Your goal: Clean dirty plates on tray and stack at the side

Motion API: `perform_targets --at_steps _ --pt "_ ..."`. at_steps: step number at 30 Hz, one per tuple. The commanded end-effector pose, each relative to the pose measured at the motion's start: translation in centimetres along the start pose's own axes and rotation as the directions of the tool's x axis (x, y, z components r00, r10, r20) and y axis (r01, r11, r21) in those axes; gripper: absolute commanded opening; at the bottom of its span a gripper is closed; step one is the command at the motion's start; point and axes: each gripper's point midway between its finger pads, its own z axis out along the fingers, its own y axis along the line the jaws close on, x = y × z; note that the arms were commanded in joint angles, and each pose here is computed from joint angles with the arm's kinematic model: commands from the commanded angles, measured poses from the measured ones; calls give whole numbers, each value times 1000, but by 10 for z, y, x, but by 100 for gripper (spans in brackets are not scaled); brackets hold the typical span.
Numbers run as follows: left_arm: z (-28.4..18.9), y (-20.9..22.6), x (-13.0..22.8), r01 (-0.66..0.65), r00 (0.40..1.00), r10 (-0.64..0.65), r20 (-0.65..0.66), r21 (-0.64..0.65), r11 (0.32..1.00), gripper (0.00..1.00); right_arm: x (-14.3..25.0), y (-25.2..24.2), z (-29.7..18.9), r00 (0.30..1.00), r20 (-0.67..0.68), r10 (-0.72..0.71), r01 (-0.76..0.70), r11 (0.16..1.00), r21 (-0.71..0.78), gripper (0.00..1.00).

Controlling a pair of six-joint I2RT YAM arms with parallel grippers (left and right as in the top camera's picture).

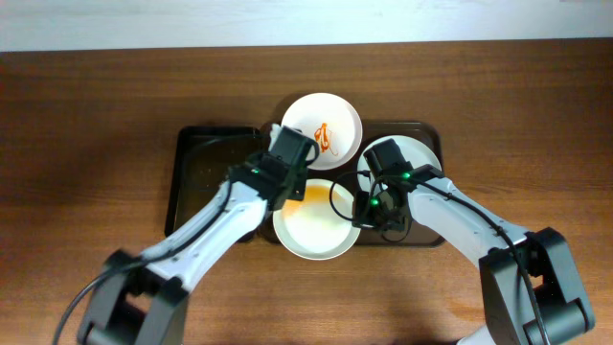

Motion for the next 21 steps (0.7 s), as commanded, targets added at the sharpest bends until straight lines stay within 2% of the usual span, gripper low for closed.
perform_targets --at_steps 1,3,6,9,12,15,17,21 --pt "-17 26 -9 69 998 -69 15 -20 997 0 -6 -11 -4 999 38 -5 3 998 59 4" --pt "-15 53 5 102 993 -106 -55 -71 992 0 -6 -10 -4 999 41 -15 13 998 59 4" --pt "-11 78 13 186 975 -191 -113 -54 981 0 -9 -7 -11 998 48 -40 37 998 56 4" --pt "-8 104 13 287 948 -283 -146 7 958 0 -23 0 -45 988 122 -92 82 993 81 4" --pt "-4 123 23 326 932 -325 -163 -22 945 0 -28 2 -69 977 169 -127 109 988 108 4" --pt "-1 132 31 344 922 -346 -173 -42 938 0 -37 -5 -93 955 227 -191 137 963 232 4" --pt "3 132 37 344 920 -346 -181 -45 938 0 -47 7 -114 915 291 -281 176 925 338 4" --pt "15 131 48 335 915 -339 -219 -55 941 0 -58 38 -148 789 413 -454 186 818 545 4"
